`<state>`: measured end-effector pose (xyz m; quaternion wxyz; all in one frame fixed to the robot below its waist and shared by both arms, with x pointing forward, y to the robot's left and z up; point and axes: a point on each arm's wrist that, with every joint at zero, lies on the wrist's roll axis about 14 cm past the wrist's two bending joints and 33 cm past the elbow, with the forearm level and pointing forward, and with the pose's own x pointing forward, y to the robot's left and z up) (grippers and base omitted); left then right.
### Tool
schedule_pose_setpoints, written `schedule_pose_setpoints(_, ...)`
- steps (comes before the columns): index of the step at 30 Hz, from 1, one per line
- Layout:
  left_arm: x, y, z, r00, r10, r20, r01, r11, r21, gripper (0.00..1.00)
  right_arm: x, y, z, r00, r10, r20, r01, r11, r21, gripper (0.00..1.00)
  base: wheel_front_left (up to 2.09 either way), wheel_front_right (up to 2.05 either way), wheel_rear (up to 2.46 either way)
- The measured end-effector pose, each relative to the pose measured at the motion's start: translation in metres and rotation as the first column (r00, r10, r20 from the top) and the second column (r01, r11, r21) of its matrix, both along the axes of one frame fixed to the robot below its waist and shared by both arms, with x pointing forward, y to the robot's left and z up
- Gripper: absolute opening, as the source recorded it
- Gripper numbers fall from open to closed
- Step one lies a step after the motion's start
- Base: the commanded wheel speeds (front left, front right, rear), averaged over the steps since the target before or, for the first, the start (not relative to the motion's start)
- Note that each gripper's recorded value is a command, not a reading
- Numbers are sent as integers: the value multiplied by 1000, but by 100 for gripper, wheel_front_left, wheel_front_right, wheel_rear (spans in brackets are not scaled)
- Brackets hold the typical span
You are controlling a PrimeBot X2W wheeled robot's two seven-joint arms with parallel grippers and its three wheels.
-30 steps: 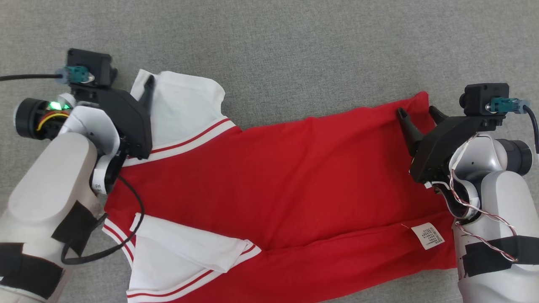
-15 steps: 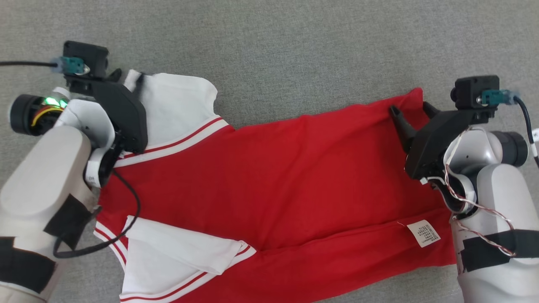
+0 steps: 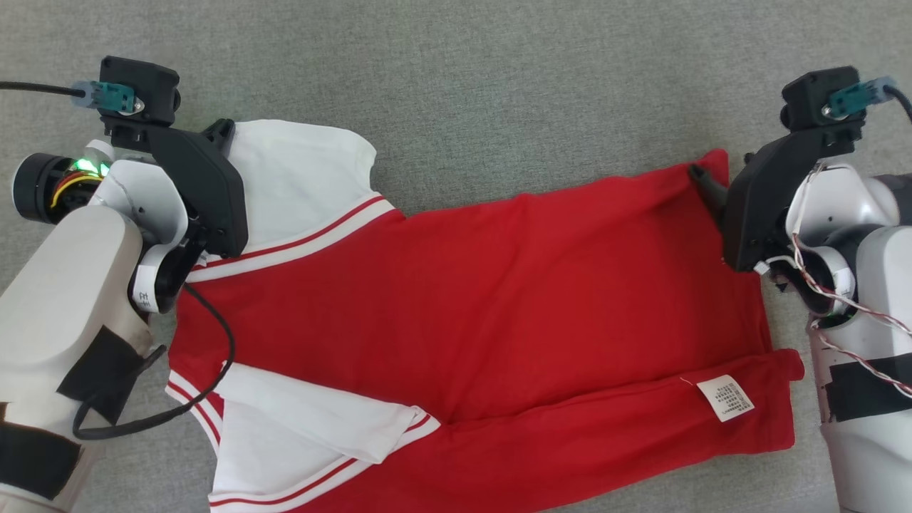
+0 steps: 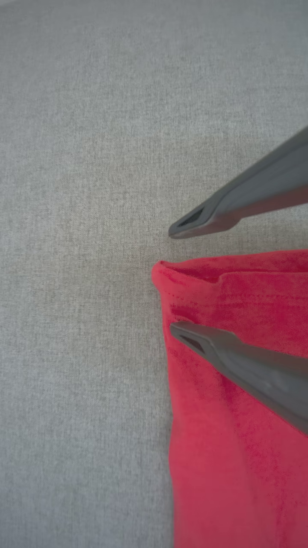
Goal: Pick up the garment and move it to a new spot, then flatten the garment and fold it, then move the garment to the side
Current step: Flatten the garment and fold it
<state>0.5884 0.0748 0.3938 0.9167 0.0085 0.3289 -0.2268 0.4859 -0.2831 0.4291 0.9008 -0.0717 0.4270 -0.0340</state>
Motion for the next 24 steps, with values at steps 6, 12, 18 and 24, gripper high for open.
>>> schedule_pose_setpoints(6, -3, 1, 0, 1000, -2, 0, 2, 1000, -7, 0, 0, -10, 1, 999, -20, -33, 18, 998, -54, 100, 0, 0, 0)
schedule_pose_setpoints(12, -2, 1, -3, 1000, -5, -5, 5, 1000, -7, 0, -1, -19, -5, 998, -22, -61, 15, 995, -99, 100, 0, 0, 0)
schedule_pose_setpoints(18, -2, 1, -5, 1000, -3, -7, 3, 1000, -10, 0, -2, -14, -17, 995, 0, -105, -8, 997, -81, 95, 0, 0, 0)
schedule_pose_setpoints(24, -1, 3, -4, 1000, 5, 4, -5, 1000, -18, 0, 0, -2, -24, 992, 45, -121, -51, 998, -48, 44, 0, 0, 0)
